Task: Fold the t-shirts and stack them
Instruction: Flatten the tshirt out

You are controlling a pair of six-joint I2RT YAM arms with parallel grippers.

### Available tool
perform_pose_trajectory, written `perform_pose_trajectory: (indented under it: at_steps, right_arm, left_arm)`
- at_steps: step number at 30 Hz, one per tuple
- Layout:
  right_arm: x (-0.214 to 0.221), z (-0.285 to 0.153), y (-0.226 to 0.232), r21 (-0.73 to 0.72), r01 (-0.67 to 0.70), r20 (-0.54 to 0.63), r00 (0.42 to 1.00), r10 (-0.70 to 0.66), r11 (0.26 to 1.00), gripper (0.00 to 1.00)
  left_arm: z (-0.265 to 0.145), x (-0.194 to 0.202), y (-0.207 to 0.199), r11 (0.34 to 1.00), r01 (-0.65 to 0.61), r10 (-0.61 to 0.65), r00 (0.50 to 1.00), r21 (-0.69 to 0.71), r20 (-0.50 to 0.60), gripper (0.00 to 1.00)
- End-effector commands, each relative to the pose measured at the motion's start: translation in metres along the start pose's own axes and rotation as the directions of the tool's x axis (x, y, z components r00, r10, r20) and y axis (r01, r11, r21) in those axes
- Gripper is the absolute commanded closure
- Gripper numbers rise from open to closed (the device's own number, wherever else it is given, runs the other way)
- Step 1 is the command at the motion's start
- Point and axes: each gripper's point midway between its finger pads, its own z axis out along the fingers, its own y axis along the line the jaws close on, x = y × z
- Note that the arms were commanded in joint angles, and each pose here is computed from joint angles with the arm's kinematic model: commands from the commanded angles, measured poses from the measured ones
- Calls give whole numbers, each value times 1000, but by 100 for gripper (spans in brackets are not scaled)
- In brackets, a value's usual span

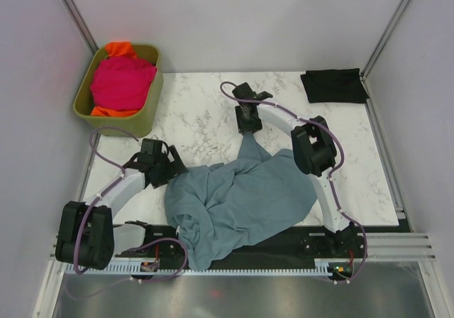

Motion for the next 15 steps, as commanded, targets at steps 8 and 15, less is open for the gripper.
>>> perform_pose_trajectory:
  at_steps: [8, 15]
  right_arm:
    - [5, -12, -12, 48, 12, -1, 1000, -12, 999, 100]
    - [-66, -71, -31, -50, -96, 162, 981, 103, 994, 100]
  left_arm:
    - [7, -15, -43, 980, 15, -19, 1000, 199, 21, 90]
    - [-43, -90, -98, 955, -68, 18, 985, 288, 172, 98]
